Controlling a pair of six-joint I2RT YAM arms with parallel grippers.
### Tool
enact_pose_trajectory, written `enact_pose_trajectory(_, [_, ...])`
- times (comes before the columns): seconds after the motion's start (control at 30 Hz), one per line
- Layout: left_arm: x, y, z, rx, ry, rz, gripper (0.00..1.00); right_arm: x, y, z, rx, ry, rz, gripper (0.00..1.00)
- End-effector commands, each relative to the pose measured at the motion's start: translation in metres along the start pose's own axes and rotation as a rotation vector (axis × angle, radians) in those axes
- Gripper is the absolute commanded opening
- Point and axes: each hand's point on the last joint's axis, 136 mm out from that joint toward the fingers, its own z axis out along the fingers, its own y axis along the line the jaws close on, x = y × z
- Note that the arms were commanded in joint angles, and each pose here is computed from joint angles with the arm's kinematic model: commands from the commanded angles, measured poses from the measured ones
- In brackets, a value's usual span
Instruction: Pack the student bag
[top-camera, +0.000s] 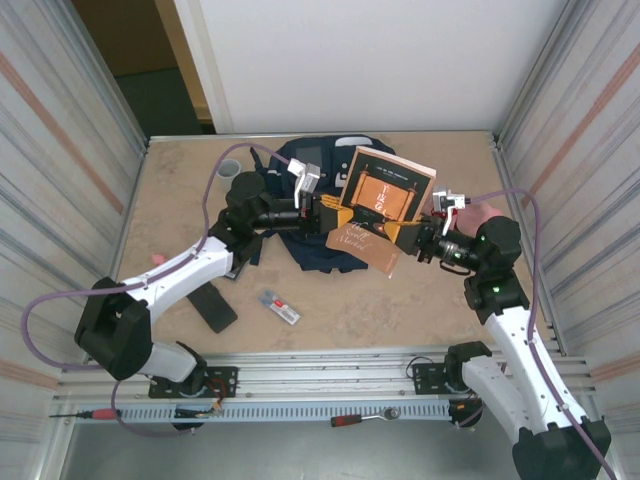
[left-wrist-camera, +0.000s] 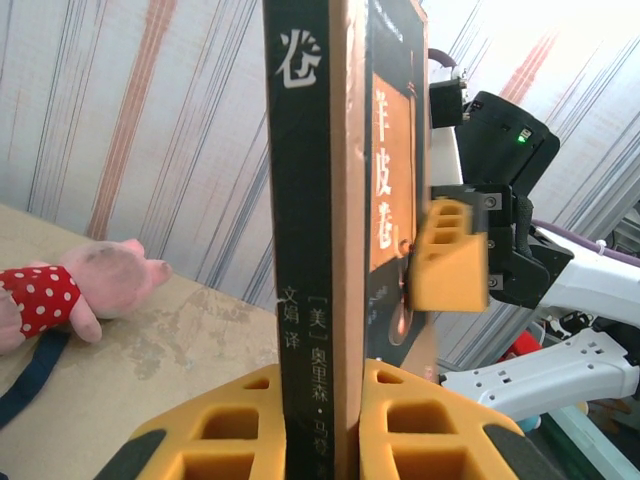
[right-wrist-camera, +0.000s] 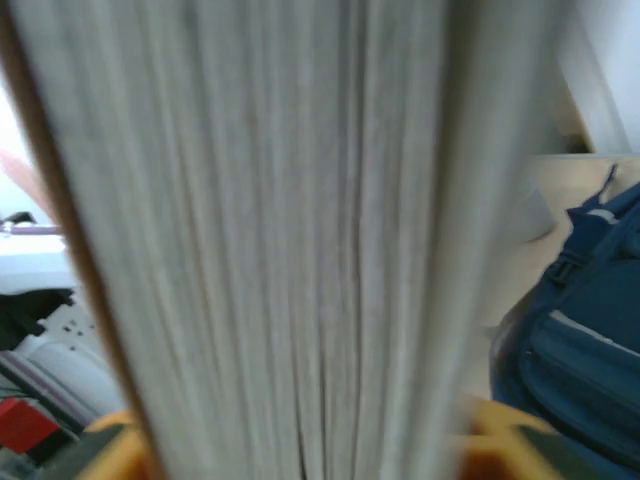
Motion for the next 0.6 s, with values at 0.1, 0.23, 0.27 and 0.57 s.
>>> enact_pose_trajectory(0.1, [-0.004,0.009,-0.007,-0.1,0.0,0.076,0.28,-0.009,-0.002,-0.006,0.075,-0.054,-0.135,0.0])
enact_pose_trajectory(0.23, [0.007,0.018,-0.026,-0.214,0.048,0.133,0.64,0.013,-0.022,-0.011,0.186,0.038,-0.219,0.0])
enact_pose_trajectory(0.27, [0.013,0.018,-0.031,-0.239,0.081,0.169,0.68,0.019,-0.029,-0.013,0.223,0.072,-0.245,0.0])
enact_pose_trajectory(0.57, [0.064,-0.009,-0.078,-0.274,0.441,0.535,0.8,0.075,-0.042,-0.013,0.223,0.39,-0.587,0.0])
